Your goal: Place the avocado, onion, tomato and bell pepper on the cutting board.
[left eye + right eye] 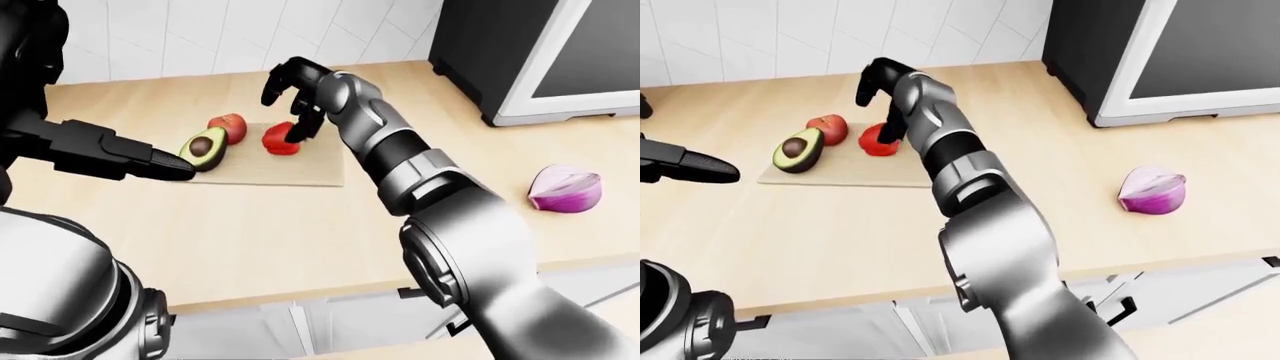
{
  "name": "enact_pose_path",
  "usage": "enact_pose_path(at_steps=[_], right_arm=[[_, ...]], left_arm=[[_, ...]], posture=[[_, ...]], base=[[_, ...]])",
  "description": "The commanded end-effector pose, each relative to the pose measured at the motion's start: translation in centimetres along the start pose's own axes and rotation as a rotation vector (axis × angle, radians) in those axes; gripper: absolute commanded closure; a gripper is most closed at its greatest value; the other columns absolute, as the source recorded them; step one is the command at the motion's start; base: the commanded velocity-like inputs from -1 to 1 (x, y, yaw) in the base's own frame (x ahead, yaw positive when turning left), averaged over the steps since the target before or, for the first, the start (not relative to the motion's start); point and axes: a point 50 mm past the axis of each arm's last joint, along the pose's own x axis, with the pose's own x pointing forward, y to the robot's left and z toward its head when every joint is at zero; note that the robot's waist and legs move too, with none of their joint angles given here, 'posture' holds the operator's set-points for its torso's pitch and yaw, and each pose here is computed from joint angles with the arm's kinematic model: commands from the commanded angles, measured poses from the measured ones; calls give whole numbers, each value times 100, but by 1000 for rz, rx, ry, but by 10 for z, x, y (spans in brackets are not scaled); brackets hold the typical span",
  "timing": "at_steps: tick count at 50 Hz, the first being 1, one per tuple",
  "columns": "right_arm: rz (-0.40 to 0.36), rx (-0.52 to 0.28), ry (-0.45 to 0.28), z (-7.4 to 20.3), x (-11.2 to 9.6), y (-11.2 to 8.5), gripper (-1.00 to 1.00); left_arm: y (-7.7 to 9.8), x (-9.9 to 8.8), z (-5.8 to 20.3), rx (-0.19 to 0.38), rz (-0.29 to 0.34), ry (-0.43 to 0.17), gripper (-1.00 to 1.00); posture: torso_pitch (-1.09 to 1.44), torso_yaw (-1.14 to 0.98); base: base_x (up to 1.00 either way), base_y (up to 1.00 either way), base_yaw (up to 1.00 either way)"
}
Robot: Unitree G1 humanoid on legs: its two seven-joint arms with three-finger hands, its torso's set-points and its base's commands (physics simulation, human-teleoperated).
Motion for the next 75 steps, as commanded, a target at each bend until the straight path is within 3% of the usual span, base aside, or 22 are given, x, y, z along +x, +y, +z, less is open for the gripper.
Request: enact_pose_path(at_steps=[1, 8, 11, 15, 20, 31, 39, 44, 55, 63, 75], right_arm=[[-74, -23, -61, 18, -6, -22, -30], [-94, -9, -64, 19, -6, -24, -64], [-104, -8, -75, 21, -6, -26, -98], [-115, -14, -86, 22, -7, -27, -100], [-127, -38, -90, 21, -19, -60, -100], [-118, -84, -76, 8, -40, -92, -100], [-157, -118, -54, 1, -91, -119, -100], [-164, -133, -18, -11, -128, -114, -100], [-251, -158, 161, -61, -202, -127, -100], [-283, -147, 263, -91, -233, -126, -100], [-283, -116, 369, -130, -263, -104, -100]], left_arm=[[5, -1, 7, 12, 40, -33, -100], [4, 1, 9, 9, 40, -36, -100], [3, 1, 7, 3, 39, -35, -100], [-1, 3, 6, -9, 32, -32, -100], [-3, 5, 7, -21, 31, -35, -100], [-6, 8, 3, -16, 24, -34, -100], [-8, 12, 4, -27, 21, -43, -100], [-8, 13, 4, -23, 19, -43, -100], [-10, 13, 2, -22, 15, -41, -100], [-9, 13, 1, -24, 20, -39, -100], [-10, 15, 2, -20, 18, -40, -100]], posture=[[0, -6], [0, -6], [0, -6], [0, -6], [0, -6], [0, -6], [0, -6], [0, -6], [0, -6], [0, -6], [0, -6]], base=[[0, 0, 0], [0, 0, 0], [0, 0, 0], [0, 0, 0], [0, 0, 0], [0, 0, 0], [0, 0, 0], [0, 0, 0], [0, 0, 0], [0, 0, 0], [0, 0, 0]])
